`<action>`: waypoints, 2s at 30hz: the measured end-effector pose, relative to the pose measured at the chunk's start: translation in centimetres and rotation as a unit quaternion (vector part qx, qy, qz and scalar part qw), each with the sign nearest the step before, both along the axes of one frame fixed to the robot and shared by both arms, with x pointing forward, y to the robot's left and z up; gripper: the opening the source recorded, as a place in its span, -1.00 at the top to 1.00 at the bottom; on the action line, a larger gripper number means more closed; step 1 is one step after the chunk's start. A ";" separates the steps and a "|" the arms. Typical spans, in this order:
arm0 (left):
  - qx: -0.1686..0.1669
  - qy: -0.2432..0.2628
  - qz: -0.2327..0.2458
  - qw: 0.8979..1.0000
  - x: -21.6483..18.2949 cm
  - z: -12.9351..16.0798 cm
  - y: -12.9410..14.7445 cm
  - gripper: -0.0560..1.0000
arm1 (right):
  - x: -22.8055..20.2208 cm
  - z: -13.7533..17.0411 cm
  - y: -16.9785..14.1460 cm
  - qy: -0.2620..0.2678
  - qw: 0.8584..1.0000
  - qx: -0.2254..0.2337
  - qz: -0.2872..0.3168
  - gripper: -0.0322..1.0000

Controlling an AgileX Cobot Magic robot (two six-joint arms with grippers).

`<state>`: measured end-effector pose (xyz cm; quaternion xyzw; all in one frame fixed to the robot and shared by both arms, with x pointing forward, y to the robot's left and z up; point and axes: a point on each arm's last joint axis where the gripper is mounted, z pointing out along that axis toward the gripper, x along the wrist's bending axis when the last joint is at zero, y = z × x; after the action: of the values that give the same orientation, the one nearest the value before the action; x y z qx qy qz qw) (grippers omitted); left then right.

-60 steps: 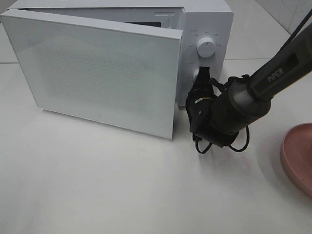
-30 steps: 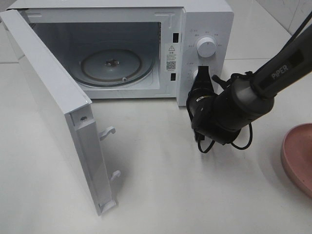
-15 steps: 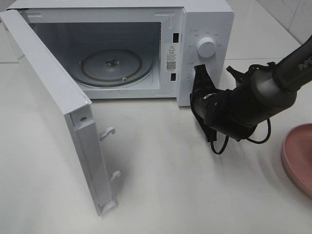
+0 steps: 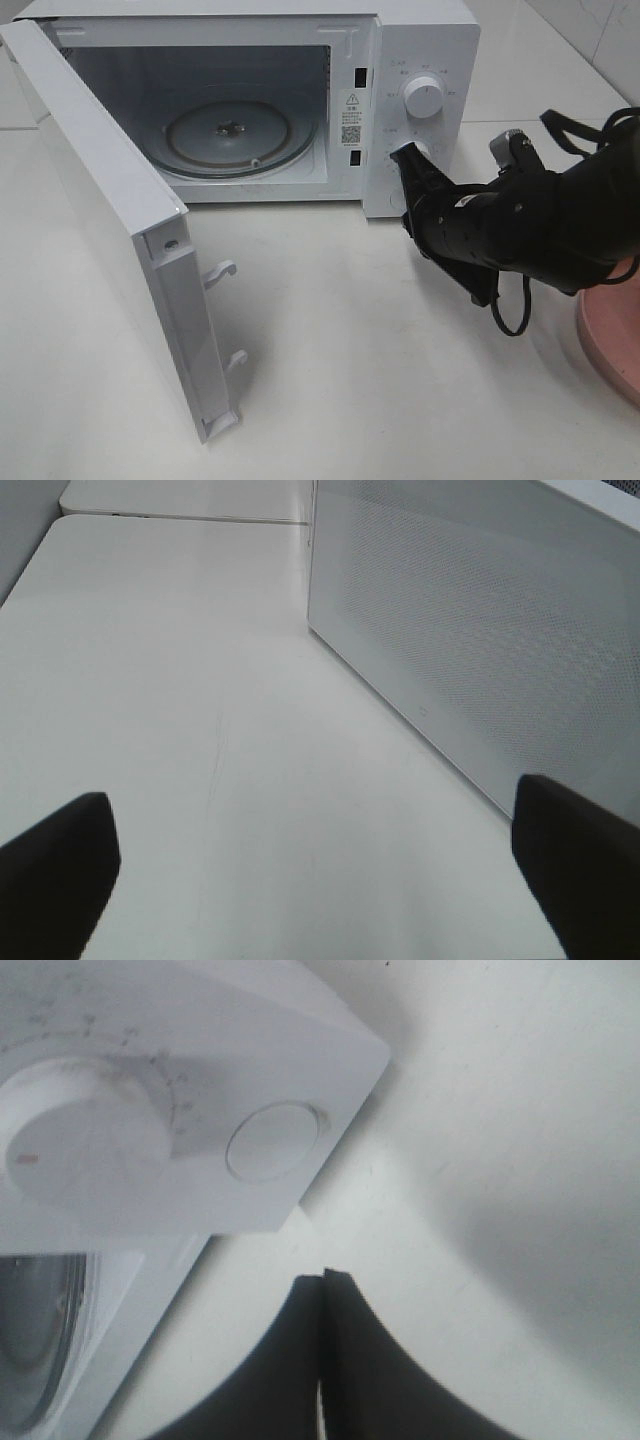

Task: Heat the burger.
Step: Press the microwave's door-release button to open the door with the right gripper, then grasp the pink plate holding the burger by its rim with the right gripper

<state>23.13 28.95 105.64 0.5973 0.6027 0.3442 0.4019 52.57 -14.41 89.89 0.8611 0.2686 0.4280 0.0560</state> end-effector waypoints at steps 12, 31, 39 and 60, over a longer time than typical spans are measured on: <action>0.000 0.000 0.000 1.000 0.0 0.0 0.0 -0.98 | -3.1 2.6 0.7 0.038 0.969 -0.084 0.230 0.90; 0.000 0.000 0.000 1.000 0.0 0.0 0.0 -0.98 | -6.3 5.5 -1.0 0.157 0.756 -0.319 0.549 0.78; 0.000 0.000 0.000 1.000 0.0 0.0 0.0 -0.98 | -6.6 7.3 -4.0 0.198 0.738 -0.337 0.551 0.71; 0.000 0.000 0.000 1.000 0.0 0.0 0.0 -0.98 | -6.2 10.7 -12.7 0.243 0.755 -0.409 0.451 -0.86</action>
<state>23.13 28.95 105.64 0.5973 0.6027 0.3442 0.4019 46.33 -27.14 100.55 0.6101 0.7801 0.0298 0.1357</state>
